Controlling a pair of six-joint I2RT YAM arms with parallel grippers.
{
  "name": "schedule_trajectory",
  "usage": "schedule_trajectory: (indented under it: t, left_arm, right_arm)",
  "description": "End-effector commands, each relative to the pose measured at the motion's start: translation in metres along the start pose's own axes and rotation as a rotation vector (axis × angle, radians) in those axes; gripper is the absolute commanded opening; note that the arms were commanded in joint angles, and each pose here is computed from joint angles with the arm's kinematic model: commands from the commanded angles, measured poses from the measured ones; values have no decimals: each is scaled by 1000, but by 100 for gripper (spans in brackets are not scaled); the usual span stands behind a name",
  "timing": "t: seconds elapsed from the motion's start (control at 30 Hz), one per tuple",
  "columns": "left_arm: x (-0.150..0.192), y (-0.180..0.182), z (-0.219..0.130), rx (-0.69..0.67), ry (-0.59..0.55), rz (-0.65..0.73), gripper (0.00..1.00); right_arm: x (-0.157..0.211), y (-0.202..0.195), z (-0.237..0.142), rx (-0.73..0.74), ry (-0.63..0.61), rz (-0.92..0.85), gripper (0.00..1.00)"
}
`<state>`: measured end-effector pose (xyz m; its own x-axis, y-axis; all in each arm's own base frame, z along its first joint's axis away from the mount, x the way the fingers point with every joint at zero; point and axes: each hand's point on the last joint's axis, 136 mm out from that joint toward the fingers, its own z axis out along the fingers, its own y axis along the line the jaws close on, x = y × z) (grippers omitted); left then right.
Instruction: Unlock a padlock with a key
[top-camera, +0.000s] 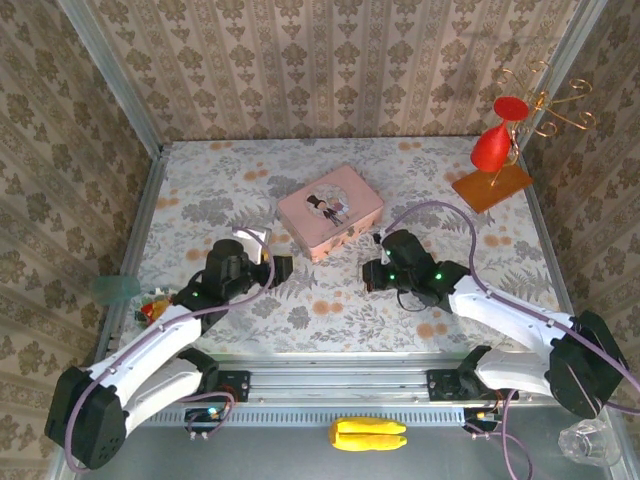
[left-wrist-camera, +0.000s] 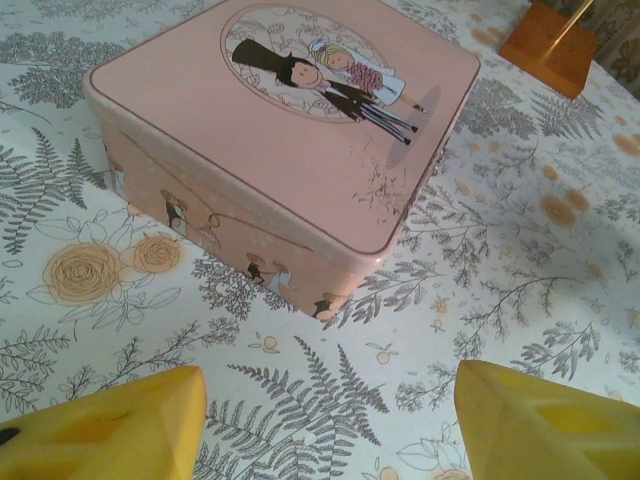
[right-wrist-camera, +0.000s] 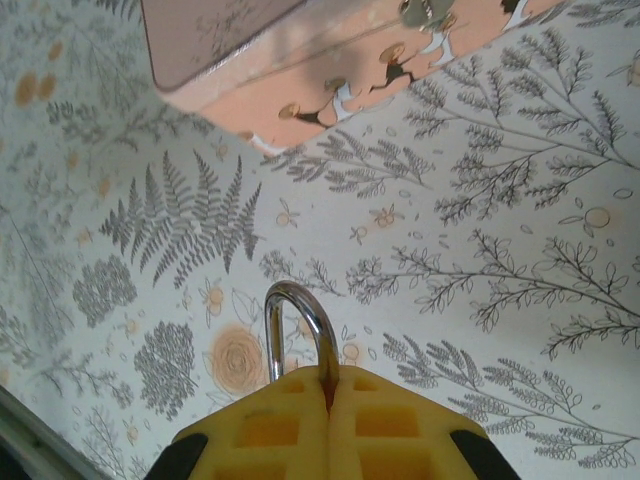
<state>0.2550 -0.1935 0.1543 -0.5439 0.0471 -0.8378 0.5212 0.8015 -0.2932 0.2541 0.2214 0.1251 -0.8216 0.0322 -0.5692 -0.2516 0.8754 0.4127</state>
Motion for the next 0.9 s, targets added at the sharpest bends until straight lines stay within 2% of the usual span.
schedule_trajectory:
  t: [0.0, 0.33, 0.87]
  left_arm:
    - [11, 4, -1, -15, 15, 46, 68]
    - [25, 9, 1, -9, -14, 75, 71]
    - [26, 7, 4, 12, -12, 49, 71]
  right_arm:
    - [9, -8, -3, 63, 7, -54, 0]
    - [27, -2, -3, 130, 63, -112, 0]
    - [56, -11, 14, 245, 185, -81, 0]
